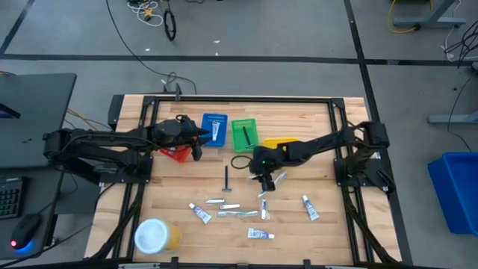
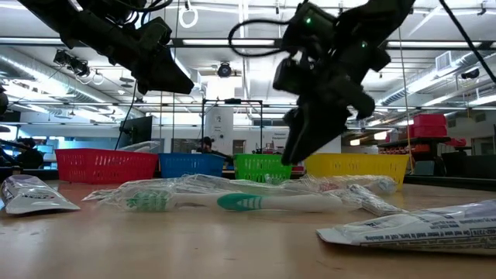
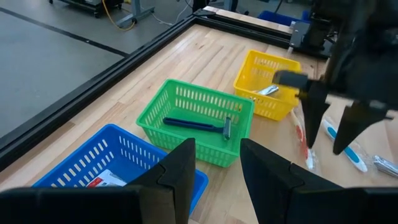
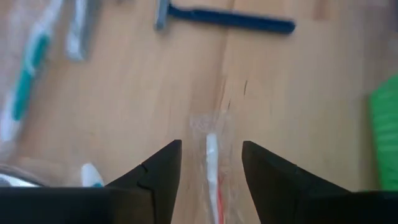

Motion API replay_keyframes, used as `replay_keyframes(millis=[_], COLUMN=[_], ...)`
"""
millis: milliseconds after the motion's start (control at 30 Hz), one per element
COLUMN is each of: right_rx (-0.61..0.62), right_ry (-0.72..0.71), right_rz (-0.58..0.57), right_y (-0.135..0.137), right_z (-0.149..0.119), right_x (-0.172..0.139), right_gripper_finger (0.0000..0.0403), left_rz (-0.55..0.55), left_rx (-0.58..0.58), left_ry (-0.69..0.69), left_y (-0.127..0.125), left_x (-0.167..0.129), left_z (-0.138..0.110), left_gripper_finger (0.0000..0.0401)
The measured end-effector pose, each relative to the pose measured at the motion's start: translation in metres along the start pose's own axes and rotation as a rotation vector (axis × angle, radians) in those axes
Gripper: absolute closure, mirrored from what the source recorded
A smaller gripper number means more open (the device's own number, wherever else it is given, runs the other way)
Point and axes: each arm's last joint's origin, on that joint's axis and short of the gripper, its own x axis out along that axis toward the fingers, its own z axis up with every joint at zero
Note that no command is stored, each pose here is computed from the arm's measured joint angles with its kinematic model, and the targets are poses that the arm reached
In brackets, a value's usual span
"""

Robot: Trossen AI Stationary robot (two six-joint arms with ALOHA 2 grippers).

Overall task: Pick & Place Travel size toiletries
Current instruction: Put the orange toothbrush into the red bin

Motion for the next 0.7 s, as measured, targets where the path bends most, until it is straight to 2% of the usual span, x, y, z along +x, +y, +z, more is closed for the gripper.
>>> replay_keyframes(millis=[400,700], right_rx=[-0.011,-0.096], right_ry=[0.098,0.074], right_rz=[-0.004,-0.004], right_y=[-0.002,-0.001], right_z=[-0.014,-0.012], right_x=[0.024,0.025], right_gripper_finger=[0.0254,0.0340], left_rz=[0.000,-0.002], left_rx=[0.034,0.035], left_ry=[0.004,0.007], left_y=[0.000,0.000], left_x=[0.000,0.000], left_z=[0.000,-0.001], left_gripper_finger=[0.0266,0.0266])
